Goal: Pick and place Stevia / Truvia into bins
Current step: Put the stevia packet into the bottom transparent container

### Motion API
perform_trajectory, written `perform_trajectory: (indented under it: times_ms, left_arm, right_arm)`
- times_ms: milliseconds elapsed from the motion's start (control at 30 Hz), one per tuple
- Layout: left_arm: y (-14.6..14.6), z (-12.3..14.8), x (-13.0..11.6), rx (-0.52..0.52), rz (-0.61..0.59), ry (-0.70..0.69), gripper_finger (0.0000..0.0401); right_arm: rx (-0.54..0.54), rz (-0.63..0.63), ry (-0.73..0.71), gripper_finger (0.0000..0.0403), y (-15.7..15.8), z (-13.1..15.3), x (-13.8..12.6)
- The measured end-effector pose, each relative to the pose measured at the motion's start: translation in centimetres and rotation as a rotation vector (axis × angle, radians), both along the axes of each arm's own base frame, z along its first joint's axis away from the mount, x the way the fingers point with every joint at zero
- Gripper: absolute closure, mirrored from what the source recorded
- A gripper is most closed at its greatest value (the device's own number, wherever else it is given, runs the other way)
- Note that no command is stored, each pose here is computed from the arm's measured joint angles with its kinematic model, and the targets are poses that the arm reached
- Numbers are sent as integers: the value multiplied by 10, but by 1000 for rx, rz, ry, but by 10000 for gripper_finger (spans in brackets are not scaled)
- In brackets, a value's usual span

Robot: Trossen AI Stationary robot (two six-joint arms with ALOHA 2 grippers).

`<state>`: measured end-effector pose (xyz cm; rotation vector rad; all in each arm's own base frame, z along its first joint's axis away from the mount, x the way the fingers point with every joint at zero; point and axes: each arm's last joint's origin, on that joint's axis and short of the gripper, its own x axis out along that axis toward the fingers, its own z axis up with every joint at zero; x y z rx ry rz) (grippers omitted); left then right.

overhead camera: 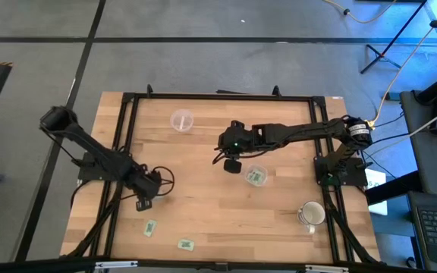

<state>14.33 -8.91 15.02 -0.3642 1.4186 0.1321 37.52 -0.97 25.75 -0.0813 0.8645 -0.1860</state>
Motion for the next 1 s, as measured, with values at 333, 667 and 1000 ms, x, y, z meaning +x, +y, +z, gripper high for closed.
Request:
perform_trajectory:
  times_ms: [333,667,1000]
  left_arm:
    - [-3,-12,5,39,0,64,399]
    - [2,-14,14,114,-10,-29,400]
    - [27,-17,40,202,-102,-154,399]
  right_arm:
    - [2,-2,0,285,0,0,0]
    - [-16,66,-21,285,2,-23,2]
    - [-273,320,-125,285,5,-78,0]
